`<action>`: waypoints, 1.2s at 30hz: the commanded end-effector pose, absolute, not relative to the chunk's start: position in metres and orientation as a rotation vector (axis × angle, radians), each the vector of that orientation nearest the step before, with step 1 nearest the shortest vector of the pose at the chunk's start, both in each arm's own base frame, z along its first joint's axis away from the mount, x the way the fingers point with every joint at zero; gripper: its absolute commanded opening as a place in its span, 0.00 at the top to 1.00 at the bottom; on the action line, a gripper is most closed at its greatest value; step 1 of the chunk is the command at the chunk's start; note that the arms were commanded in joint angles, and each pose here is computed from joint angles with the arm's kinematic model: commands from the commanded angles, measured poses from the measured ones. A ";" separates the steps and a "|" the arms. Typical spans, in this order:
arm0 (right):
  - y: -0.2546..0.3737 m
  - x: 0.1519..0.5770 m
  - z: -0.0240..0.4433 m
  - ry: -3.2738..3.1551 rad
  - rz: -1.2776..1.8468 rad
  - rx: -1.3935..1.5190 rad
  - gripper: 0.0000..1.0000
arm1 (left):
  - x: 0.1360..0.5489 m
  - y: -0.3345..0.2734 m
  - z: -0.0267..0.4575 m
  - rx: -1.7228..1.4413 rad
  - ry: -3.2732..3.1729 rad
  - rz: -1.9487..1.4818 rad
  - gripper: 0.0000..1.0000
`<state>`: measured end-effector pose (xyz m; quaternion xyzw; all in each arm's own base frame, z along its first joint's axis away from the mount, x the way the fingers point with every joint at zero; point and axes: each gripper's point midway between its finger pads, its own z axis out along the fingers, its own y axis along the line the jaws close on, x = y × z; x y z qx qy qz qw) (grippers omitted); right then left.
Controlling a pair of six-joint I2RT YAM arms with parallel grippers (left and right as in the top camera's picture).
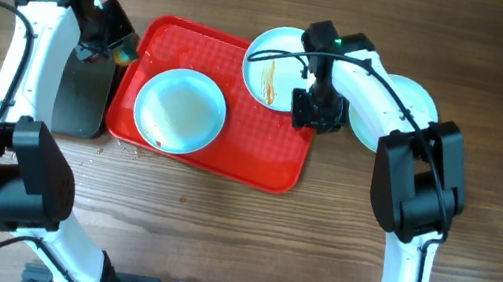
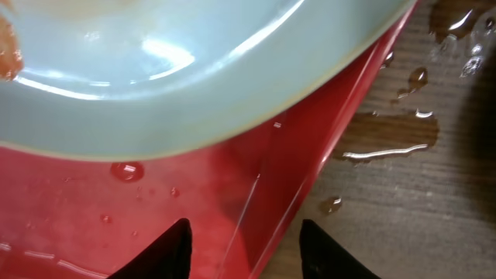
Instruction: Clean dirty plates on tray and stack at the side
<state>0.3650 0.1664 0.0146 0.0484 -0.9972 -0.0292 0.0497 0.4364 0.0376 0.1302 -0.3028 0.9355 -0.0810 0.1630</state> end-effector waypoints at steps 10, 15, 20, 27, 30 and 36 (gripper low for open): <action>0.150 0.369 -0.006 -3.094 0.037 0.157 0.95 | 0.438 0.034 0.132 -0.850 2.666 -0.249 0.96; 0.147 0.395 -0.006 -3.197 0.070 0.194 0.96 | 0.437 0.034 0.132 -0.850 2.667 -0.249 0.96; 0.143 0.422 -0.004 -3.284 0.017 0.246 0.96 | 0.437 0.034 0.132 -0.850 2.667 -0.250 0.96; 0.149 0.444 0.003 -3.350 -0.102 0.347 0.62 | 0.437 0.034 0.132 -0.850 2.667 -0.250 0.96; 0.160 0.443 0.034 -3.329 -0.205 0.359 0.49 | 0.437 0.034 0.132 -0.850 2.667 -0.250 0.96; 0.232 0.432 0.118 -3.268 -0.781 0.622 0.41 | 0.438 0.020 0.134 -0.685 2.709 -0.335 0.96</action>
